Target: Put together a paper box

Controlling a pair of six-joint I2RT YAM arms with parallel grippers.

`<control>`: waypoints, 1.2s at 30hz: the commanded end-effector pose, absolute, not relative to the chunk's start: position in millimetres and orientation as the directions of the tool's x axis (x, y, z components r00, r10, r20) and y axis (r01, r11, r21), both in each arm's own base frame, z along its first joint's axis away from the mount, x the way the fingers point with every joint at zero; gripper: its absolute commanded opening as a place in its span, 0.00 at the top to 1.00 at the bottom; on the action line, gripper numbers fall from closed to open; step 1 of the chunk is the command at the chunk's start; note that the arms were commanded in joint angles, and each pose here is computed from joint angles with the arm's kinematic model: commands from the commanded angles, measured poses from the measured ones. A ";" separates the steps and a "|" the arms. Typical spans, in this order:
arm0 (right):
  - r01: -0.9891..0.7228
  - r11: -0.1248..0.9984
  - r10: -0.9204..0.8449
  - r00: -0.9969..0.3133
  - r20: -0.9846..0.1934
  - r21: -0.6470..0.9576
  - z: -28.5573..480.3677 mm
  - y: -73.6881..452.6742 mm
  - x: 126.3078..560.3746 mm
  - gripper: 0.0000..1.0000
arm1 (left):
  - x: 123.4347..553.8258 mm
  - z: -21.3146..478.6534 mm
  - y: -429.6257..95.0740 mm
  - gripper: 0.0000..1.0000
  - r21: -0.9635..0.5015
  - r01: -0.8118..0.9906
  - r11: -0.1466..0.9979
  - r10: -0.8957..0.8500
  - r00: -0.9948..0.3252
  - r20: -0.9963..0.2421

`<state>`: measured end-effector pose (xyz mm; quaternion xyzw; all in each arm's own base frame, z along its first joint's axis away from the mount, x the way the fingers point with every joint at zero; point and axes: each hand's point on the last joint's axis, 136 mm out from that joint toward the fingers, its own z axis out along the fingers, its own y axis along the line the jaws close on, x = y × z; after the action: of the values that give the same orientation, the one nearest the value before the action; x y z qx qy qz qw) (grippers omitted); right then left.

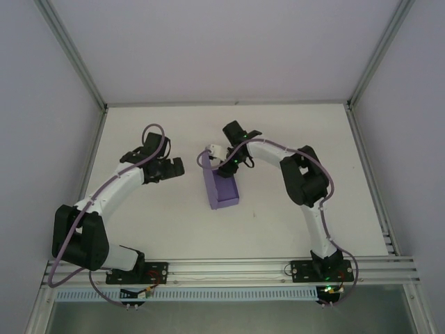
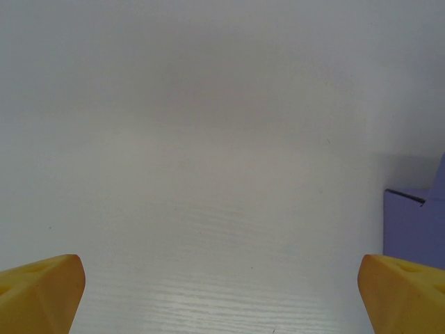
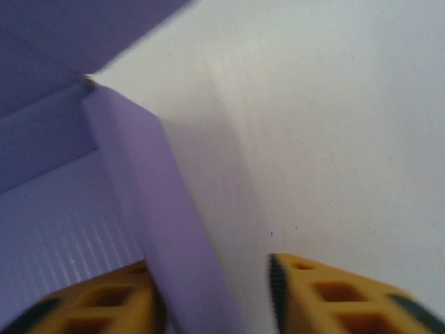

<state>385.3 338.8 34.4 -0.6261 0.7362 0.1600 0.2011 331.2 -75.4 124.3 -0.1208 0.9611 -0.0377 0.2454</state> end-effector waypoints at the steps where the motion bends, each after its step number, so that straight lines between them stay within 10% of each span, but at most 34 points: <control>1: -0.964 0.260 -0.847 -0.203 -0.491 -0.051 37.0 338.6 398.4 0.70 | 334.1 131.2 -72.2 0.00 -0.149 -0.238 0.960 -0.281 -0.828 -0.486; 8: -0.788 0.615 -0.710 -0.545 -0.446 -0.016 40.6 304.1 397.5 0.88 | 340.8 134.6 -69.9 0.00 -0.133 -0.242 0.961 -0.276 -0.819 -0.504; 14: -0.241 0.971 -0.230 -0.935 -0.268 0.006 21.9 240.9 349.4 0.90 | 347.0 136.9 -62.8 0.00 -0.100 -0.278 0.955 -0.289 -0.804 -0.520; 23: 0.179 0.973 0.139 -0.958 -0.250 -0.144 24.2 208.4 274.1 0.81 | 362.3 133.0 -79.1 0.00 -0.159 -0.236 0.959 -0.284 -0.810 -0.513; 36: 0.133 0.991 0.109 -0.885 -0.453 -0.021 81.4 232.1 304.5 0.45 | 375.4 160.6 -104.4 0.00 -0.256 -0.077 0.964 -0.218 -0.781 -0.585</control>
<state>287.9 227.5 44.4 0.0630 0.9813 -0.0437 0.1767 366.0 -91.8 128.5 -0.1118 0.9505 -0.0701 0.2812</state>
